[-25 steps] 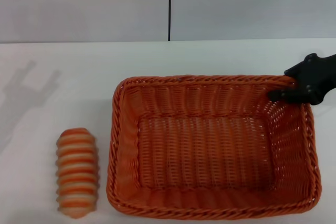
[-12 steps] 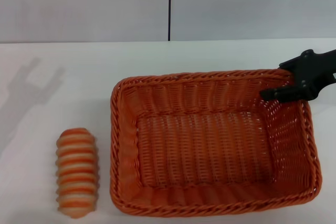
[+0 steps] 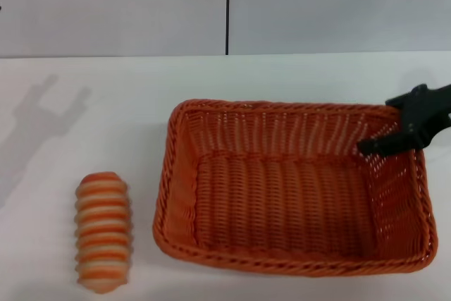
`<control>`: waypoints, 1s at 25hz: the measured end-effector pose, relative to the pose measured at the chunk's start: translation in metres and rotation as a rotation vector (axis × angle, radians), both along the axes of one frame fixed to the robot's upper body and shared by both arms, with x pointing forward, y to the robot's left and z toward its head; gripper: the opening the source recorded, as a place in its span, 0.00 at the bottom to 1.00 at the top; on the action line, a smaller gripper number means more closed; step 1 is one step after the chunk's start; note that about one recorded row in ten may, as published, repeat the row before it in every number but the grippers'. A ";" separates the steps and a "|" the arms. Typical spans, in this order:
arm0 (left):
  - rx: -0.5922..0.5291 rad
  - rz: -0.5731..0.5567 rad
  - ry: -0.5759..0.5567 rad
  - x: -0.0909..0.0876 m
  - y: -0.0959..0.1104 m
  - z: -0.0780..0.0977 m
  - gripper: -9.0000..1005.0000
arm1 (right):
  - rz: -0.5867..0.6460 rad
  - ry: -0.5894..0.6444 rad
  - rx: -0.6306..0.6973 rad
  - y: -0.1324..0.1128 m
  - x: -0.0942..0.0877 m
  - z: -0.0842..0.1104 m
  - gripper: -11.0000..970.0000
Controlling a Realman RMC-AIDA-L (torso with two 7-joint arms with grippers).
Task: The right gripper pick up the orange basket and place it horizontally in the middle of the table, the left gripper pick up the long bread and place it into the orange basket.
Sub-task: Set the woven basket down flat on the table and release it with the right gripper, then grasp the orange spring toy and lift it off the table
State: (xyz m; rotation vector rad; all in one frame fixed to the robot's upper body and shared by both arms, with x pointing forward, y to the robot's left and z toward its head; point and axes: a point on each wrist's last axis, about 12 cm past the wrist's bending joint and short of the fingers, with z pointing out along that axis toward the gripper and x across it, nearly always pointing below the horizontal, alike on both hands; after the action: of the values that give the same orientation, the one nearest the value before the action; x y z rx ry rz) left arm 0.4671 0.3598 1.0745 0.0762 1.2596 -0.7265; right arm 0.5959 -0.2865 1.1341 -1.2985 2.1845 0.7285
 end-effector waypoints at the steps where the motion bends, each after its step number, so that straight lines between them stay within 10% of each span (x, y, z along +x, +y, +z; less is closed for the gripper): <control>1: 0.002 -0.002 -0.003 0.001 -0.001 0.000 0.75 | -0.014 0.014 -0.043 0.003 0.001 -0.005 0.68; 25: 0.025 0.007 0.004 0.009 -0.005 -0.001 0.75 | -0.053 -0.095 0.047 0.013 0.002 0.024 0.68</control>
State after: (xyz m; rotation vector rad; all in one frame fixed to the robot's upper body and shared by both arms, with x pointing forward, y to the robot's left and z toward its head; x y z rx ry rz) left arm 0.4761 0.3552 1.0739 0.0910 1.2723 -0.7052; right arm 0.5984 -0.2735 1.1576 -1.2223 2.1053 0.6790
